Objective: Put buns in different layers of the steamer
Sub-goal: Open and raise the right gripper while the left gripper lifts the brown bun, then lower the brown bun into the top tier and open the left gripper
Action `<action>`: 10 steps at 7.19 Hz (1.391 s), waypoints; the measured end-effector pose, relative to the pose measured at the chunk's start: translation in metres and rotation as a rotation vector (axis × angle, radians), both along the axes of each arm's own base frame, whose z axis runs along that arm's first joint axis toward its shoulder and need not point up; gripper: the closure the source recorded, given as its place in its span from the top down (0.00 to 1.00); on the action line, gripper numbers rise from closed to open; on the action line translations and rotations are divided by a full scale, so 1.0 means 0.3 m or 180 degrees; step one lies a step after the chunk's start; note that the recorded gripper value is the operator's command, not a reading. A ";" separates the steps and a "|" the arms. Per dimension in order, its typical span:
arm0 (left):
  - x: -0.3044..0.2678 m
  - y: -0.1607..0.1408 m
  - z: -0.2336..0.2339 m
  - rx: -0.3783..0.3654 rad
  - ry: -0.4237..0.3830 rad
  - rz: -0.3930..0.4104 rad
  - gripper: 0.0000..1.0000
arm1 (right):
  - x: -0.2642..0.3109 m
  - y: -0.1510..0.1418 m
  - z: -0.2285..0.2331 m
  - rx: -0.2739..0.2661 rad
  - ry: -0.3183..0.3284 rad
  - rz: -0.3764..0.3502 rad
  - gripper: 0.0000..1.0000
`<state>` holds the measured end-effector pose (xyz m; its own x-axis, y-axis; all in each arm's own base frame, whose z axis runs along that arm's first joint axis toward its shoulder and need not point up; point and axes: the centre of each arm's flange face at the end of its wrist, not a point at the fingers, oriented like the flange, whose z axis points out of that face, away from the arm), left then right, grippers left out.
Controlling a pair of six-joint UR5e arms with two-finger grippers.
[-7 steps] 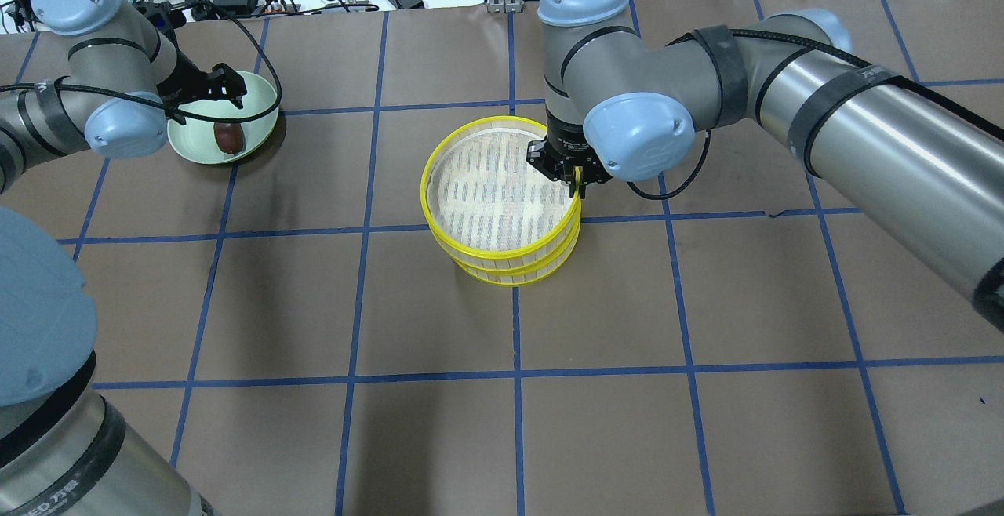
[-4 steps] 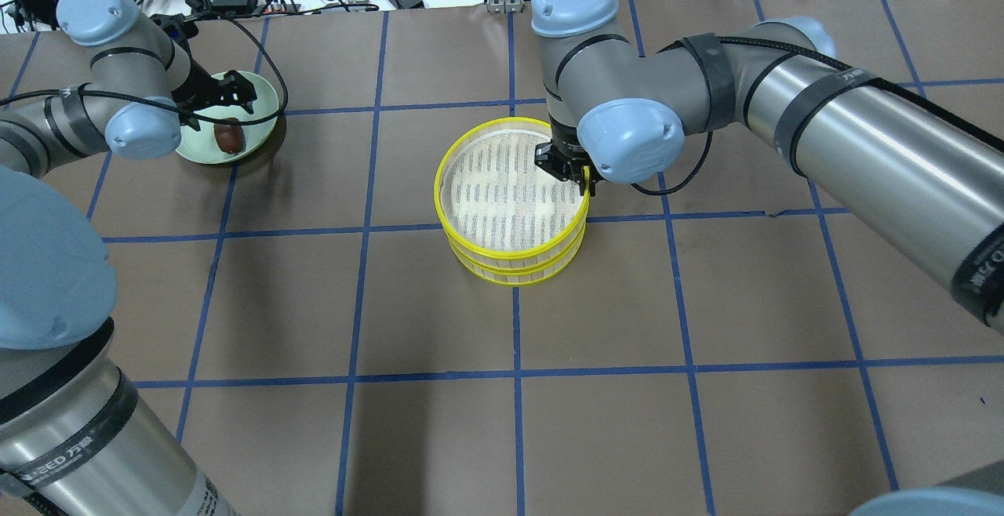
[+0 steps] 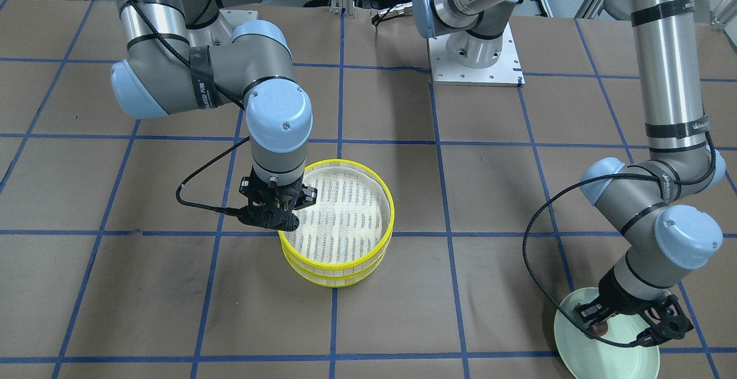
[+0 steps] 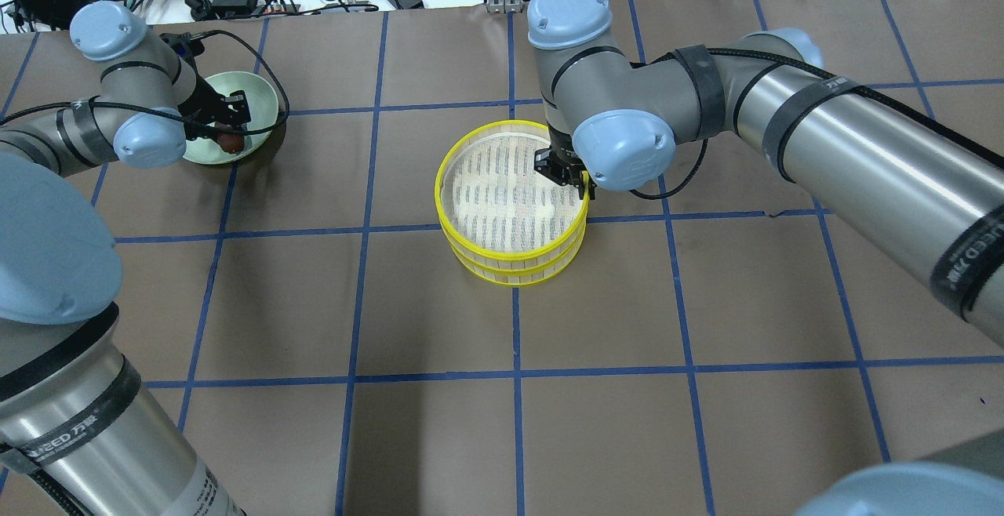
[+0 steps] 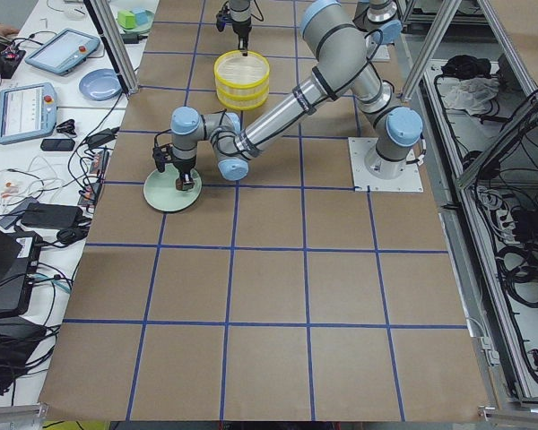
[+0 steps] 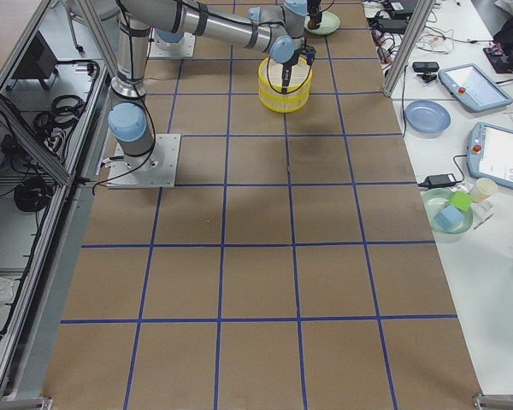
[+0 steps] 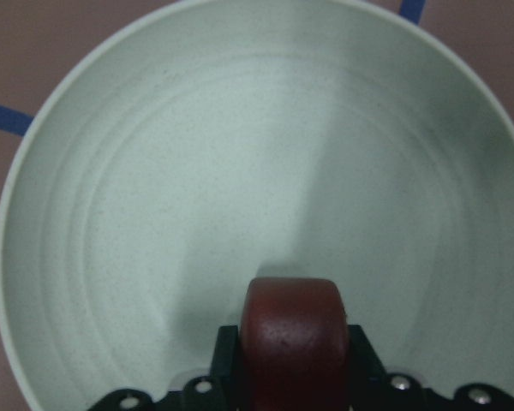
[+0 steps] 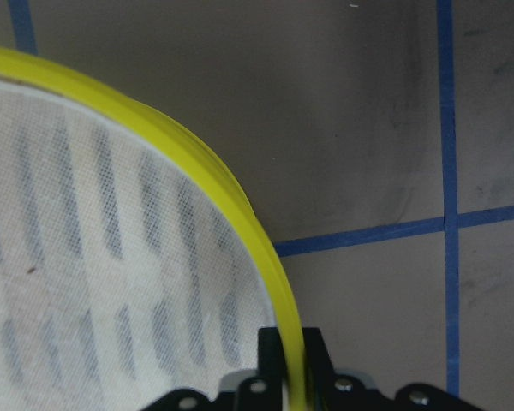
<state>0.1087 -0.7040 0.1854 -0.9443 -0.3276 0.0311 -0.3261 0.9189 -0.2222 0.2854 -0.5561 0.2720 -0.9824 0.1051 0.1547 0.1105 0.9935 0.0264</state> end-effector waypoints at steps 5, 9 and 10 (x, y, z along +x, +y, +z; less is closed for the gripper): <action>-0.101 0.010 0.239 -0.0256 0.0166 0.0256 0.00 | -0.121 0.184 0.688 -0.0676 -0.0223 -0.0041 1.00; -0.802 0.126 0.526 -0.0414 0.0622 0.0629 0.00 | -0.274 0.297 0.850 -0.0504 -0.0447 -0.0078 1.00; -0.967 0.173 0.529 -0.0370 0.0729 0.0674 0.00 | -0.310 0.286 0.860 -0.0497 -0.0464 0.0046 1.00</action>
<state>-0.1813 -0.6521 0.3441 -0.8197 -0.4977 0.2834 -0.5608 0.7981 -0.2204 0.1925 -0.4701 0.5299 -0.9947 0.1023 -0.0060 0.1023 0.9883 -0.1132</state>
